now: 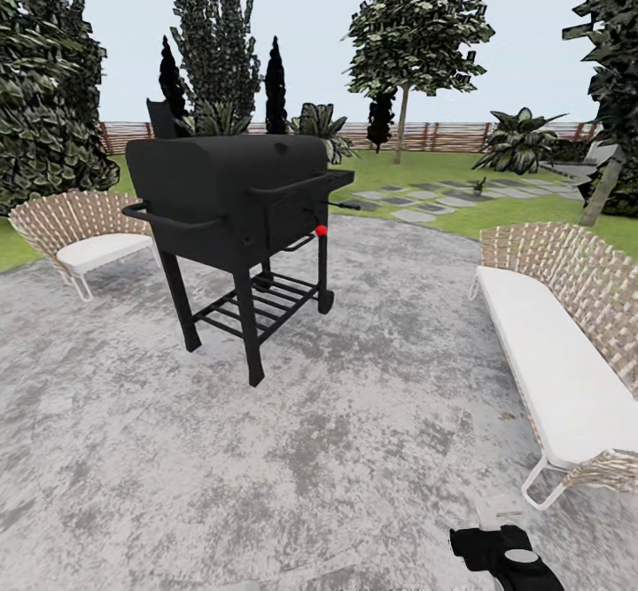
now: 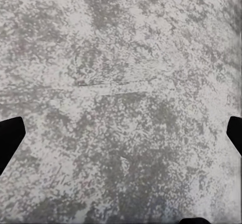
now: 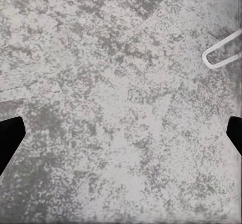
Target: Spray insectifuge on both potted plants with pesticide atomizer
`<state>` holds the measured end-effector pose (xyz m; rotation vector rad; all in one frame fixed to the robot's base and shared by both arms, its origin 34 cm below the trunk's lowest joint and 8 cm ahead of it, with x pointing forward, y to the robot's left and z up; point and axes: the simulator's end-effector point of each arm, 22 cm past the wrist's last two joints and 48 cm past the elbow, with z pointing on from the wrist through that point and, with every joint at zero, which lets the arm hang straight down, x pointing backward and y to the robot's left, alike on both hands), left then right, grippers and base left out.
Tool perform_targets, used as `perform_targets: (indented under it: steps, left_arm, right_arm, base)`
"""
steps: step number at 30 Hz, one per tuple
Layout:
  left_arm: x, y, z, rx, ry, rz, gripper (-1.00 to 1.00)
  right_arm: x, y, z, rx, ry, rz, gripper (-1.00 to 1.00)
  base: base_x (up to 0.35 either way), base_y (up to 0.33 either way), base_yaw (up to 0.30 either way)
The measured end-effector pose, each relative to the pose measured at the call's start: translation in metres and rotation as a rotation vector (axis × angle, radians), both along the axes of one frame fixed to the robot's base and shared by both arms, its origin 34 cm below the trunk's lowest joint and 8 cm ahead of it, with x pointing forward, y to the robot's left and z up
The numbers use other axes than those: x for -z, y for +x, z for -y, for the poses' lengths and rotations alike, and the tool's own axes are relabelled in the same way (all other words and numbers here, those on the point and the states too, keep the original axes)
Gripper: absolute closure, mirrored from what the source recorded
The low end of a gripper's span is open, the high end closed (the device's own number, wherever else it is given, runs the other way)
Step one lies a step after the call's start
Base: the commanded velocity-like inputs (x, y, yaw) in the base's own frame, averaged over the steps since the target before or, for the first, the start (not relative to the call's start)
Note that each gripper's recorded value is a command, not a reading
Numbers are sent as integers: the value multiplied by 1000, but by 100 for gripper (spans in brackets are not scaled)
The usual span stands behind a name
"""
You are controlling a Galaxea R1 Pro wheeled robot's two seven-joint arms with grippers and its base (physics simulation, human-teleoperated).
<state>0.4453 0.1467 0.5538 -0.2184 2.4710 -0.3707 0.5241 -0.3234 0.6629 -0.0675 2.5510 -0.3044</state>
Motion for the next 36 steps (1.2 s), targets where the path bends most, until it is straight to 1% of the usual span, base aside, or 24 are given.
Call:
perform_targets:
  steps: [5, 12, 13, 16, 19, 21, 26, 30, 36]
  left_arm:
    - [1, -1, 0, 1, 1, -3, -100]
    - [2, -3, 2, 4, -1, -9, -100]
    - [2, -3, 7, 4, -9, -12, -100]
    - [1, -4, 14, 5, -20, -17, -100]
    - [1, -4, 18, 7, -25, -17, -100]
    - [1, -6, 22, 19, -26, -19, -100]
    - [3, -10, 27, 38, -25, -27, -100]
    - [4, -11, 28, 39, -25, -28, -100]
    - [5, -11, 26, 38, -20, -29, -100]
  right_arm:
    - [1, -1, 0, 0, 0, -3, -100]
    - [3, -2, 0, 0, 1, -8, -100]
    - [3, -1, 0, 0, 2, -7, -100]
    - [3, -1, 0, 1, 3, -6, -100]
    - [1, 2, 0, 0, 7, 1, -100]
    - [-20, 38, -2, 2, 12, 61, -100]
    - [-52, 83, -2, 5, 18, 147, -100]
    - [-62, 95, -4, 2, 26, 175, -100]
    - [-65, 99, -7, 0, 35, 188, -100]
  base:
    - [129, -166, -233]
    - [284, -118, -24]
    - [310, -17, -1]
    - [312, -7, 0]
    - [313, -1, 0]
    - [313, 0, 0]
    - [313, 0, 0]
    - [313, 0, 0]
    - [313, 0, 0]
